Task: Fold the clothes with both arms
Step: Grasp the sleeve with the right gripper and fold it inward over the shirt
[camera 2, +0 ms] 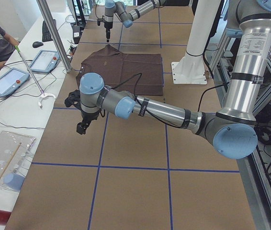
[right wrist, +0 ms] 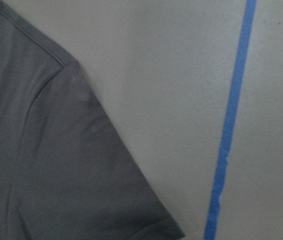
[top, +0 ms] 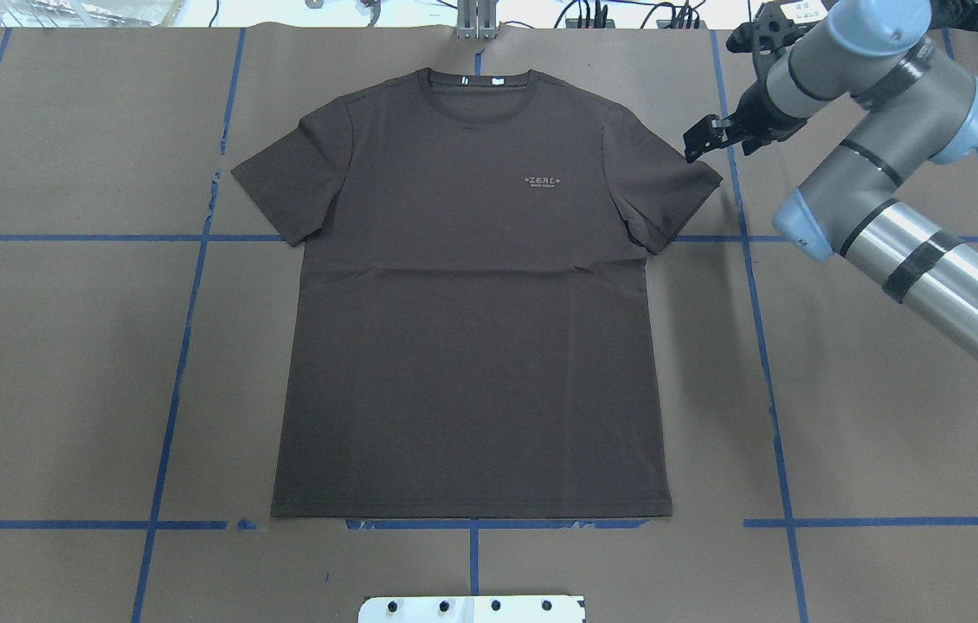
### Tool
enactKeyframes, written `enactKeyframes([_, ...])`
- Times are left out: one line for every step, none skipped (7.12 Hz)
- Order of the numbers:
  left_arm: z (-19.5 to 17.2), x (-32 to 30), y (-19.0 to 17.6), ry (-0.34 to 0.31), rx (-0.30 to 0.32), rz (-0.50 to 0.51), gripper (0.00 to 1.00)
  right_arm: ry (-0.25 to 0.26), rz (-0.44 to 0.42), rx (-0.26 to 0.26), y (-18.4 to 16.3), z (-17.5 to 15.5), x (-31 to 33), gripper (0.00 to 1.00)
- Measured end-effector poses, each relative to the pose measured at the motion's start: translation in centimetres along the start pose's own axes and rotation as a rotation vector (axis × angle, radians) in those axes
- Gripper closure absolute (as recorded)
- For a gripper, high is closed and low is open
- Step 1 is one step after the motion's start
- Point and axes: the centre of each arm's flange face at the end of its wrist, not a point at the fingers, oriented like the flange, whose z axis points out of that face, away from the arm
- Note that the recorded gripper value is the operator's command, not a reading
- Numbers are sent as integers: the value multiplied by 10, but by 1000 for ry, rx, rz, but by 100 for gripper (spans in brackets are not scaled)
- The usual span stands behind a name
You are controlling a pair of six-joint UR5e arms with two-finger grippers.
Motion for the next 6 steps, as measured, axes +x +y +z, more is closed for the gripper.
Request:
enactKeyframes([-1,1,-3,0,4,3,0,11,6,3,5,14,-6,1])
enactKeyframes([-3,2,-5,0,7,7,0,22,12,-2,9,22,-4,1])
enactKeyframes([-4,3,-7,1,10,9,0,34,20,-11,12,29,2,5])
enactKeyframes([-5,5,-7,11,11,10,0,43,26,-18,14,33,7,21])
enactKeyframes([-5,6,-7,25,12,9,0,48,29,-23,15,36,10,43])
enactKeyframes([-5,7,-7,33,12,9,0,50,31,-25,15,37,11,66])
